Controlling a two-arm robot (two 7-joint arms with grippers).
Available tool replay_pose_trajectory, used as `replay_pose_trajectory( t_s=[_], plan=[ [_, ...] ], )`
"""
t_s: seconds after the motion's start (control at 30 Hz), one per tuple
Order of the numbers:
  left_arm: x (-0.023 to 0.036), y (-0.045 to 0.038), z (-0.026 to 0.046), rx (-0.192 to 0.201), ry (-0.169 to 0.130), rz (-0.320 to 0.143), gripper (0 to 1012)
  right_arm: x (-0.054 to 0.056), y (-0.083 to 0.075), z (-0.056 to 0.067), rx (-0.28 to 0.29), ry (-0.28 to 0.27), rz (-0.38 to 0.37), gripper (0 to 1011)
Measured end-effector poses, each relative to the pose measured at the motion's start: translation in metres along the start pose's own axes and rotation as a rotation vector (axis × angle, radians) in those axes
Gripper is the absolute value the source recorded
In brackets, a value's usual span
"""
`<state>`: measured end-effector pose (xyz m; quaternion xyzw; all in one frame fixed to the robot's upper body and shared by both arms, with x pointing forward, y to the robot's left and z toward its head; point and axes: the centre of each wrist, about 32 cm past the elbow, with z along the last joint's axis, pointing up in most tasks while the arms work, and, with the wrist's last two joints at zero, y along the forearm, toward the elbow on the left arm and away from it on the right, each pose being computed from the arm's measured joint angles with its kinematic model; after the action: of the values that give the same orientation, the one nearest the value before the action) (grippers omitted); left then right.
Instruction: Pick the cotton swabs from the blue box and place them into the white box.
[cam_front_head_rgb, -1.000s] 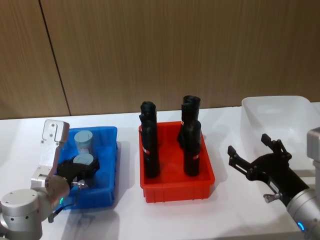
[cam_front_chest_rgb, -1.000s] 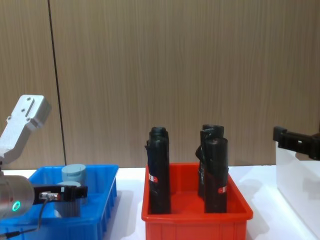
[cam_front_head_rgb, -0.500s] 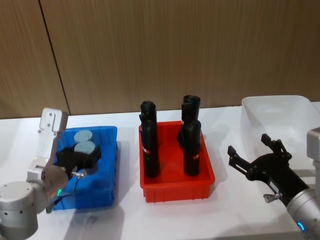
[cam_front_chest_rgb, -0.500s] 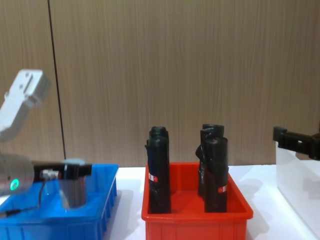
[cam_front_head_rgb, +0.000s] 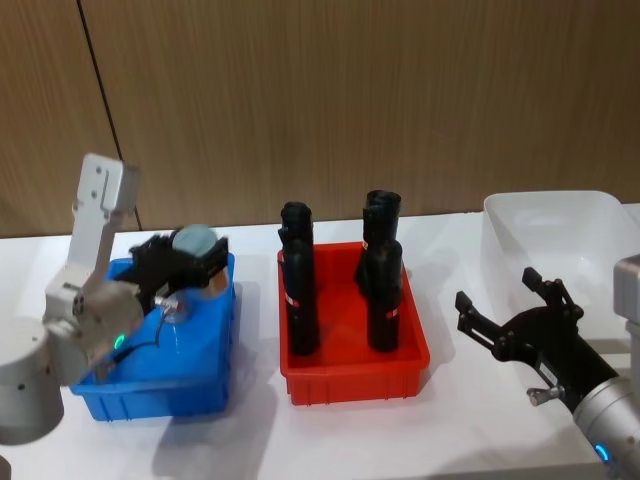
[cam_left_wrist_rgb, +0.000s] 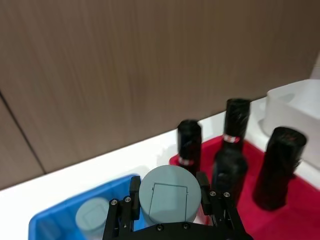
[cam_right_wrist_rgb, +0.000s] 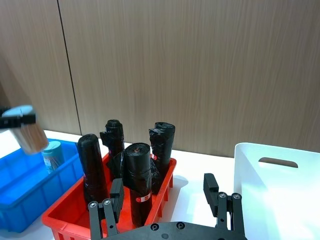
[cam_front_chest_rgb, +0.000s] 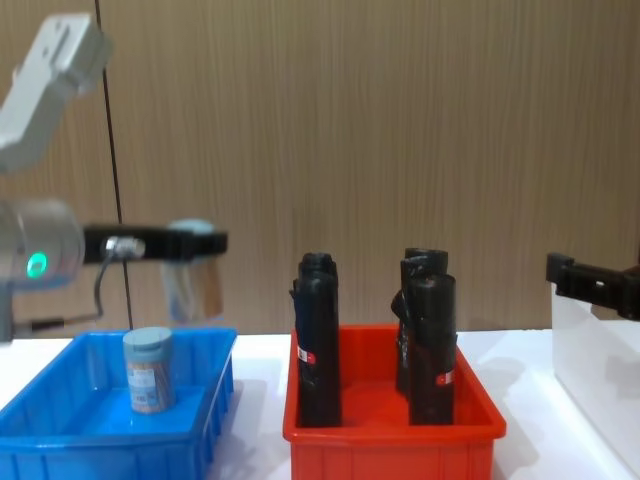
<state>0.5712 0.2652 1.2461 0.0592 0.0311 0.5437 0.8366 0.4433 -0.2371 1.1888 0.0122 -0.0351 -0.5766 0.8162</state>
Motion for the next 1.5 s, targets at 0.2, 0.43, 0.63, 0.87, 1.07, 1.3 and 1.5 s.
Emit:
replay_pose_trajectory(
  t_s=[0.2,0.43,0.63,0.87,1.07,1.3,1.5],
  plan=[
    [-0.0044,0.0027,0.0229,-0.049,-0.025,-0.073,671,0.000,0.000,0.000,0.000,0.000,0.000,1002],
    [-0.0117,0.0053,0.0516,-0.113,-0.062,-0.174,671,0.000,0.000,0.000,0.000,0.000,0.000,1002],
    [-0.0183,0.0041,0.0704,-0.154,-0.088,-0.266,671,0.000,0.000,0.000,0.000,0.000,0.000,1002],
    [-0.0239,-0.0010,0.0842,-0.182,-0.101,-0.377,671,0.000,0.000,0.000,0.000,0.000,0.000,1002],
    [-0.0271,-0.0108,0.0906,-0.185,-0.096,-0.476,671,0.000,0.000,0.000,0.000,0.000,0.000,1002],
    [-0.0304,-0.0289,0.0941,-0.161,-0.074,-0.591,671,0.000,0.000,0.000,0.000,0.000,0.000,1002],
    [-0.0322,-0.0432,0.0926,-0.135,-0.054,-0.657,671,0.000,0.000,0.000,0.000,0.000,0.000,1002]
  ],
)
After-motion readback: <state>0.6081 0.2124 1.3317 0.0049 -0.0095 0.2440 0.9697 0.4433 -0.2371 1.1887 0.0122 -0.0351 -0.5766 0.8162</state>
